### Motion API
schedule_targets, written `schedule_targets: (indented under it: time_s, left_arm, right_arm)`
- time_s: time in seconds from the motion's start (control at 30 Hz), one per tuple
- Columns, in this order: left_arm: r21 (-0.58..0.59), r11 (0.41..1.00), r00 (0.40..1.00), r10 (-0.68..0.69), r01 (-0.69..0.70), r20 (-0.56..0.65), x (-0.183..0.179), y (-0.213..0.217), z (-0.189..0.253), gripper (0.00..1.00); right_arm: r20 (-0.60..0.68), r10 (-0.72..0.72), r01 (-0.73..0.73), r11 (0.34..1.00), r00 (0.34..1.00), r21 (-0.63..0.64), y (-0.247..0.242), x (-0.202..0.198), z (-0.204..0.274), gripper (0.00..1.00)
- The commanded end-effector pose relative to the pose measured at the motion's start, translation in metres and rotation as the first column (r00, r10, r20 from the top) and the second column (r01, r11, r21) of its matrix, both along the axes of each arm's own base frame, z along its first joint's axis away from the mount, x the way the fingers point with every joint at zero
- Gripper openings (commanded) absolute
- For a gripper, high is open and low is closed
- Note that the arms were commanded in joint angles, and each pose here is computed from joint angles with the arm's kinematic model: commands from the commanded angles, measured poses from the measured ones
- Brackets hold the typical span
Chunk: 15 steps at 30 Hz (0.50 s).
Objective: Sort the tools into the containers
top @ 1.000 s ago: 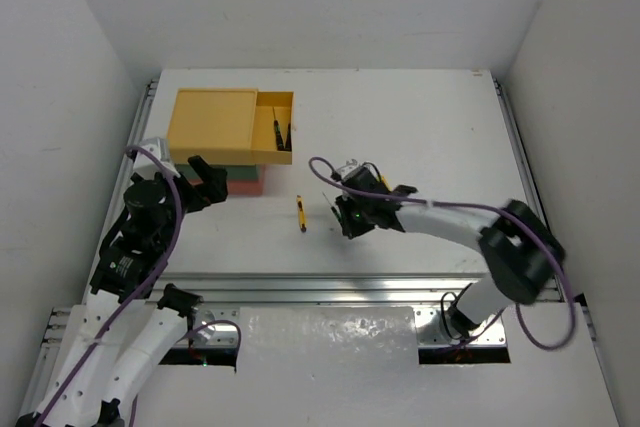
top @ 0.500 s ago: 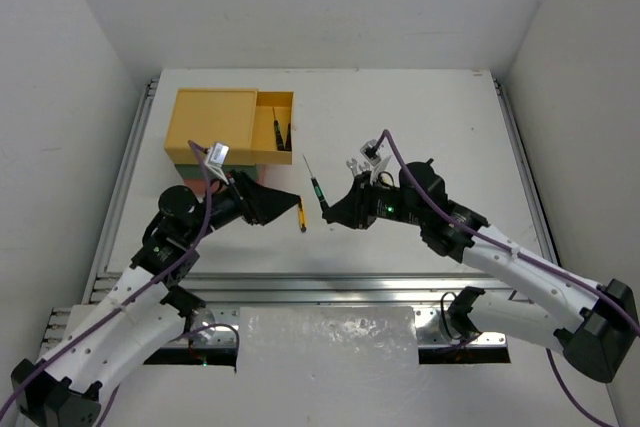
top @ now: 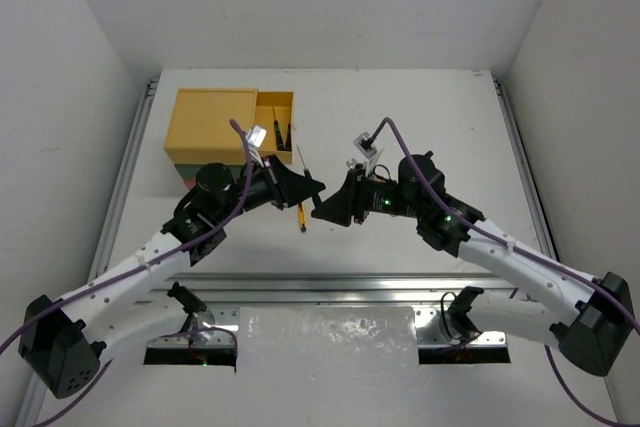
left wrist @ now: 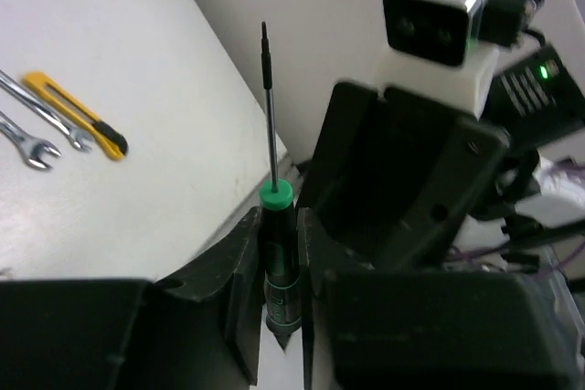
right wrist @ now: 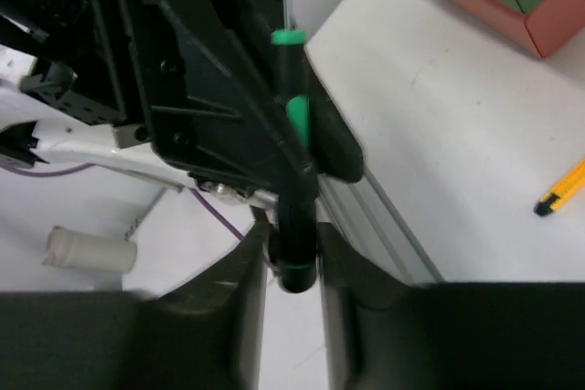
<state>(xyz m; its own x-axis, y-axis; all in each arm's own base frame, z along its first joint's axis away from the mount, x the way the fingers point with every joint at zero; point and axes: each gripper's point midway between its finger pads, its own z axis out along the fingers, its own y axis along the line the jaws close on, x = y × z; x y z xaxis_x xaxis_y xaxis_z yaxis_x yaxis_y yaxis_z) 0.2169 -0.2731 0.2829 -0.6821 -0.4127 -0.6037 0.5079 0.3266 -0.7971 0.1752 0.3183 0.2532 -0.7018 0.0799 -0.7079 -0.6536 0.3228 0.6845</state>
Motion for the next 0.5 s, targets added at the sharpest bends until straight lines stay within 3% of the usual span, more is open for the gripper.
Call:
schedule_targets:
  time_s: [0.0, 0.07, 0.13, 0.2, 0.27, 0.4, 0.43, 0.47]
  left_arm:
    - [-0.006, 0.992, 0.987, 0.125, -0.125, 0.096, 0.024, 0.008, 0.035, 0.0]
    - [0.113, 0.967, 0.971, 0.218, -0.229, 0.097, 0.042, 0.019, 0.038, 0.0]
    - [0.289, 0.845, 0.893, 0.434, -0.449, 0.118, 0.08, 0.053, 0.025, 0.0]
    - [0.5, 0.66, 0.803, 0.58, -0.56, 0.134, 0.112, 0.081, 0.01, 0.0]
    - [0.659, 0.509, 0.772, 0.611, -0.554, 0.176, 0.139, 0.092, 0.002, 0.0]
    - [0.833, 0.297, 0.758, 0.62, -0.466, 0.203, 0.185, 0.112, -0.019, 0.0]
    - [0.823, 0.287, 0.741, 0.634, -0.491, 0.221, 0.197, 0.114, -0.001, 0.0]
    - [0.876, 0.222, 0.742, 0.64, -0.427, 0.199, 0.203, 0.121, -0.026, 0.0]
  right_arm:
    - [0.116, 0.03, -0.042, 0.994, 0.993, 0.103, 0.005, -0.005, 0.05, 0.46]
    - [0.097, -0.11, 0.106, 0.994, 0.989, 0.041, -0.007, 0.016, 0.035, 0.99]
    - [0.084, -0.222, 0.23, 0.969, 0.971, -0.095, -0.025, 0.031, 0.013, 0.99]
    - [0.109, -0.351, 0.366, 0.913, 0.93, -0.182, -0.045, 0.052, 0.001, 0.99]
    - [0.122, -0.377, 0.396, 0.888, 0.918, -0.233, -0.056, 0.055, -0.008, 0.99]
    - [0.135, -0.392, 0.414, 0.873, 0.91, -0.257, -0.067, 0.052, -0.011, 0.99]
    - [0.141, -0.393, 0.417, 0.869, 0.909, -0.267, -0.07, 0.051, -0.012, 0.99]
    - [0.144, -0.392, 0.417, 0.868, 0.909, -0.27, -0.072, 0.05, -0.012, 0.99]
